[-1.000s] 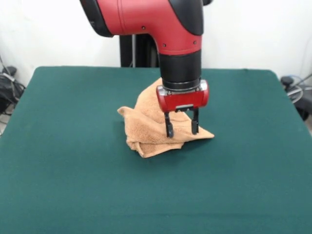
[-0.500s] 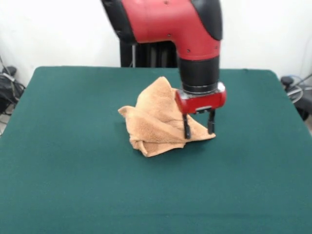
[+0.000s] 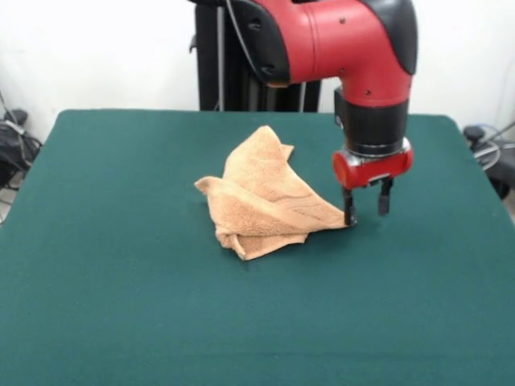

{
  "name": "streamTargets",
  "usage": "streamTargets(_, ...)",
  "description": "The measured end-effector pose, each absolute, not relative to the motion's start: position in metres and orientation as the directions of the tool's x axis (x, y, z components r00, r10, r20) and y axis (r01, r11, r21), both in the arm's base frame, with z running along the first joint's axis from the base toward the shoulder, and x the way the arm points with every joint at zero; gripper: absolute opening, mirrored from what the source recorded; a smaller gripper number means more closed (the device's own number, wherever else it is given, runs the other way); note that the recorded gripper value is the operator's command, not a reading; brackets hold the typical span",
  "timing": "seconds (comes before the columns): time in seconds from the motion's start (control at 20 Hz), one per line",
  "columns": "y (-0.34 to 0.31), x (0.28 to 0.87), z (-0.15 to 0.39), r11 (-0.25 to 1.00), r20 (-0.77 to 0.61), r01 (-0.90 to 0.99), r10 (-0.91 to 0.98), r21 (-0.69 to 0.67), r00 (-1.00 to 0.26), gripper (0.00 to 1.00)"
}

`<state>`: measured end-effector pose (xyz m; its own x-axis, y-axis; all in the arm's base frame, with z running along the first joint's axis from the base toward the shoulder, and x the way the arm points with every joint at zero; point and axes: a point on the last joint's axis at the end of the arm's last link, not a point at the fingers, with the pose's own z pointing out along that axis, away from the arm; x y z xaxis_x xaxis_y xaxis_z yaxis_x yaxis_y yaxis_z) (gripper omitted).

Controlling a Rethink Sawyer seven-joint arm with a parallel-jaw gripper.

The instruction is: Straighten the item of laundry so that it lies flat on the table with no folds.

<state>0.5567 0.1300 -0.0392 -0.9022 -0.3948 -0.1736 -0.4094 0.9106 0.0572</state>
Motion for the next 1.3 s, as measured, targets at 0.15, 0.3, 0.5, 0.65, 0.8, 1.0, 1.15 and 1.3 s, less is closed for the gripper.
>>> streamTargets(0.15,0.125,0.557,-0.041,0.915,-0.172,-0.399,-0.384,0.061,-0.907,1.00)
streamTargets(0.3,0.110,0.560,-0.041,0.925,-0.172,-0.374,-0.360,0.062,-0.917,1.00)
streamTargets(0.5,0.072,0.571,-0.035,0.948,-0.183,-0.313,-0.299,0.054,-0.936,1.00)
streamTargets(0.65,0.058,0.576,-0.030,0.955,-0.191,-0.293,-0.279,0.050,-0.941,1.00)
streamTargets(0.8,0.041,0.584,-0.020,0.962,-0.201,-0.272,-0.259,0.037,-0.945,1.00)
streamTargets(1.0,0.026,0.592,-0.004,0.966,-0.201,-0.257,-0.248,0.019,-0.948,1.00)
streamTargets(1.15,0.025,0.594,0.000,0.966,-0.208,-0.256,-0.248,0.014,-0.946,1.00)
streamTargets(1.3,0.025,0.595,0.001,0.966,-0.208,-0.258,-0.250,0.013,-0.946,1.00)
